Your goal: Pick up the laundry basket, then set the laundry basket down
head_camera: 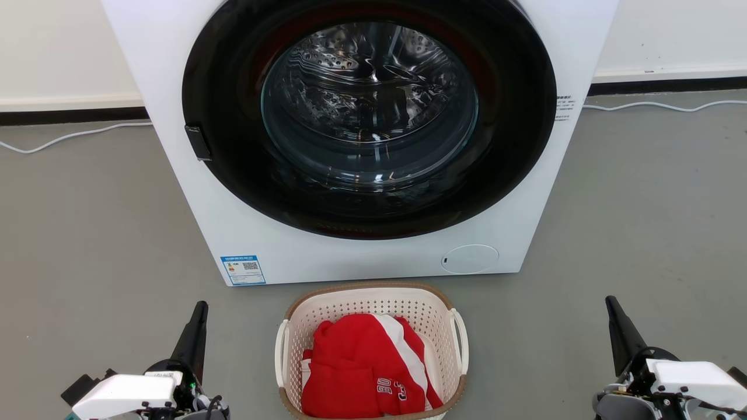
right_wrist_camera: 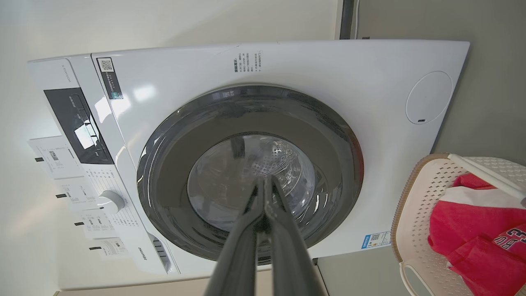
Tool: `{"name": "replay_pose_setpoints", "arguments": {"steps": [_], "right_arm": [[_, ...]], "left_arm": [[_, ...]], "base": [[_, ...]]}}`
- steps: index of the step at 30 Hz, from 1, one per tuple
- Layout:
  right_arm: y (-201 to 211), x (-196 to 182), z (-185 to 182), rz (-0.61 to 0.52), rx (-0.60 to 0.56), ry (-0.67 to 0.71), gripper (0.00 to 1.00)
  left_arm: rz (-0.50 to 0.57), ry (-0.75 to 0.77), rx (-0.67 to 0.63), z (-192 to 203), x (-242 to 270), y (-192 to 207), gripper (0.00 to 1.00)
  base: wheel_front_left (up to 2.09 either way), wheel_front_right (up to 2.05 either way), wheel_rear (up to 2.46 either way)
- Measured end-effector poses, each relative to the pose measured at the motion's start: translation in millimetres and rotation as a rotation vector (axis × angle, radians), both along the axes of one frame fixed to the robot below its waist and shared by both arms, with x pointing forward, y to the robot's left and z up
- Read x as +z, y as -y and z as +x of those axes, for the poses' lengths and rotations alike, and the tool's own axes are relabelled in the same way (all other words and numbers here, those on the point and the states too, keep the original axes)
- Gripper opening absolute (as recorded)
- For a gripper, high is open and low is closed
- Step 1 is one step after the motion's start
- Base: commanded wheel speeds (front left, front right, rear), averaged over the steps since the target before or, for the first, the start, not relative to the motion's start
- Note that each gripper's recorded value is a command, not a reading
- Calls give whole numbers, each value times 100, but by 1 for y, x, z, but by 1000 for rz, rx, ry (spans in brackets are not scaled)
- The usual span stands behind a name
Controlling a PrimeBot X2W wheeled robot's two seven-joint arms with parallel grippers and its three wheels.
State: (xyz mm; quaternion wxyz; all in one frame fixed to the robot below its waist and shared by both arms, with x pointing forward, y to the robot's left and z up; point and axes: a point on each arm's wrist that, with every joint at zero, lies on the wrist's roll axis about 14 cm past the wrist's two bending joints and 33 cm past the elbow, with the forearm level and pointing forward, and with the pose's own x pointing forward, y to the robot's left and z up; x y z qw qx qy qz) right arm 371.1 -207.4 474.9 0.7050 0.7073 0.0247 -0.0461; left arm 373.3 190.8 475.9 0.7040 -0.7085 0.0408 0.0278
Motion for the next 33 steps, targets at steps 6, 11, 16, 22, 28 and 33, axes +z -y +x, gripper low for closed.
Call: {"name": "replay_pose_setpoints", "arguments": {"steps": [6, 11, 16, 22, 28, 33], "right_arm": [[0, 0, 0, 0, 0, 0, 0], [0, 0, 0, 0, 0, 0, 0], [0, 0, 0, 0, 0, 0, 0], [0, 0, 0, 0, 0, 0, 0], [0, 0, 0, 0, 0, 0, 0], [-1, -11, -5, 4, 1, -33, 100]], "left_arm": [[0, 0, 0, 0, 0, 0, 0], [0, 0, 0, 0, 0, 0, 0], [0, 0, 0, 0, 0, 0, 0], [0, 0, 0, 0, 0, 0, 0], [0, 0, 0, 0, 0, 0, 0], [-7, -38, 2, -6, -12, 1, 100]], "base": [[0, 0, 0], [0, 0, 0], [0, 0, 0], [0, 0, 0], [0, 0, 0], [0, 0, 0]]}}
